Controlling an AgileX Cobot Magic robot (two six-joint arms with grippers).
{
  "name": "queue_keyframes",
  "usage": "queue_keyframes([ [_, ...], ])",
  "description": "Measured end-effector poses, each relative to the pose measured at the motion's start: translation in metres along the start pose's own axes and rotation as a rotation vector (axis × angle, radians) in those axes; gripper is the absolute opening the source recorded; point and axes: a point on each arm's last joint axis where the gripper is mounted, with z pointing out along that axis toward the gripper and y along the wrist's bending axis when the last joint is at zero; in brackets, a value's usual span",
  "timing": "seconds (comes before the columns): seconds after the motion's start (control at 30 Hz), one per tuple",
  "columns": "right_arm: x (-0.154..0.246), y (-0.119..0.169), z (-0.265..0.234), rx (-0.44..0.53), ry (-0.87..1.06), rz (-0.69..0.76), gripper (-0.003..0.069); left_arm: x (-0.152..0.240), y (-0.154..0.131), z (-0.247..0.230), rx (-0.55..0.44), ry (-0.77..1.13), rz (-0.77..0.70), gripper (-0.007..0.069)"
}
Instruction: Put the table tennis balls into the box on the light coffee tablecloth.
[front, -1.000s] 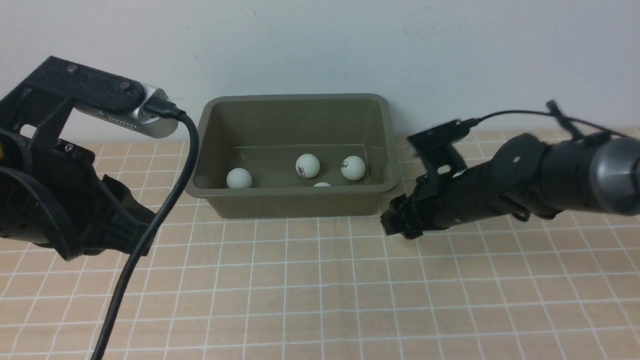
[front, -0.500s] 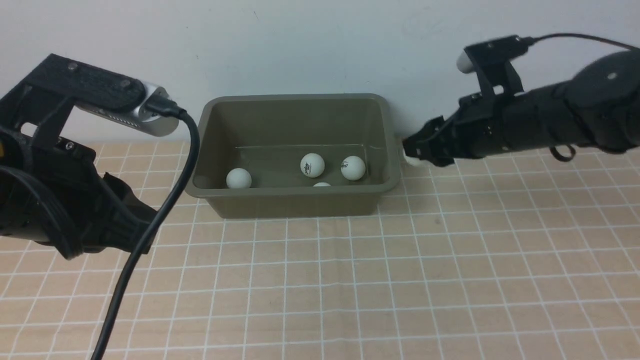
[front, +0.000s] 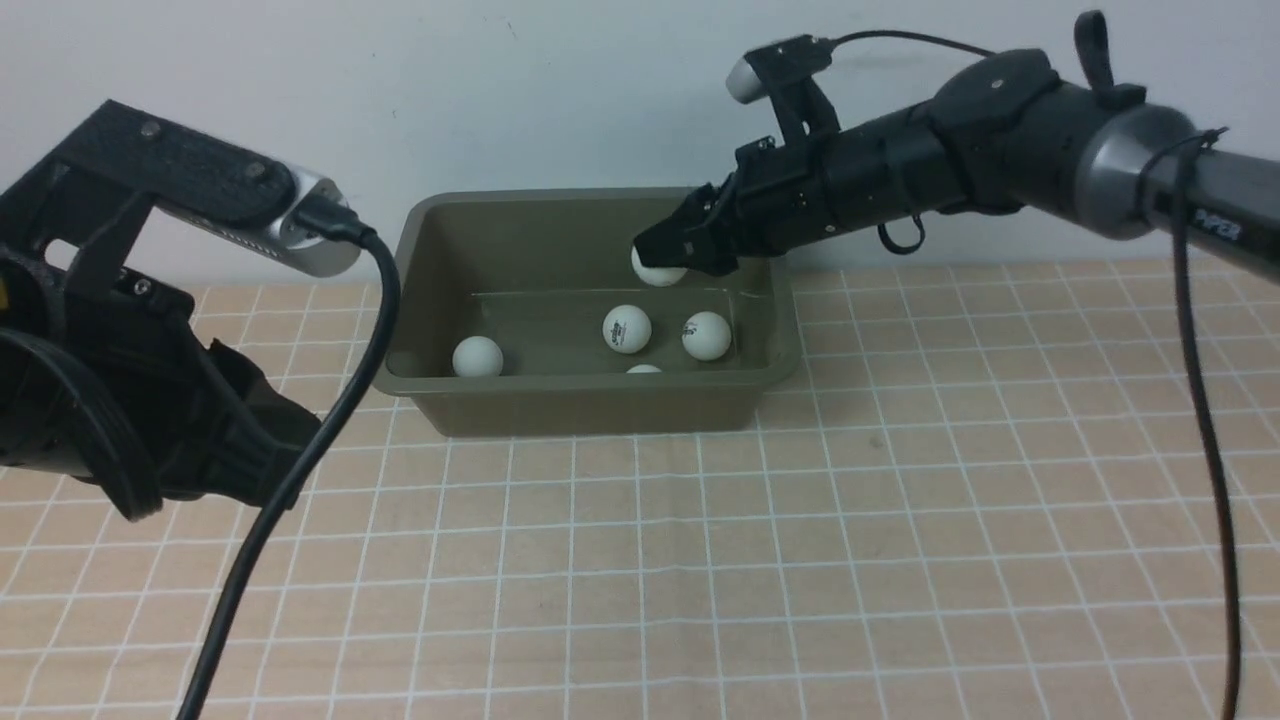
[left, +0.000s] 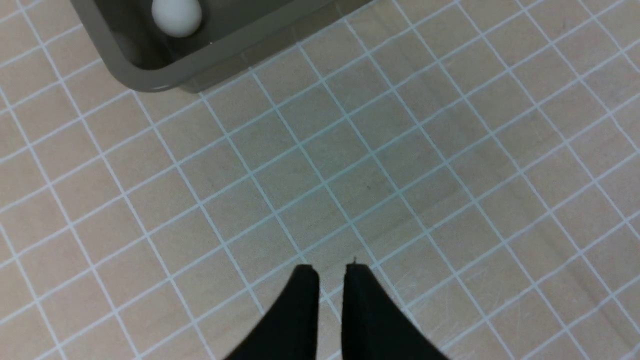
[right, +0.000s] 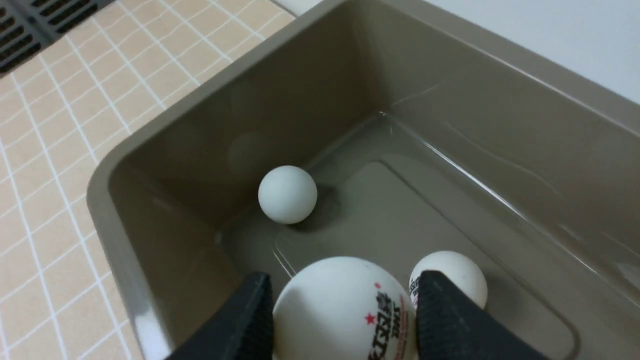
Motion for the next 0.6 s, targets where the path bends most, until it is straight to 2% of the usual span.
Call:
queue_keyframes([
  [0.07,0.001,-0.003,0.003,0.003,0.009,-0.014,0.0355,0.000,0.000,0.000,0.000,0.000,0.002,0.0025],
  [0.3,-0.012,-0.001,-0.008,0.059,-0.015,-0.065,0.0598,0.000,0.000,0.000,0.000,0.001,0.002,0.0025],
  [0.43,-0.044,0.009,-0.054,0.144,-0.064,-0.171,0.0615,0.001,0.000,0.000,0.005,0.006,0.000,0.0025],
  [0.5,-0.057,0.012,-0.078,0.189,-0.084,-0.195,0.0602,0.001,-0.001,0.000,0.009,0.010,-0.002,0.0025],
  [0.6,-0.081,0.019,-0.140,0.312,-0.126,-0.221,0.0568,0.002,-0.001,0.000,0.015,0.020,-0.003,0.0025],
])
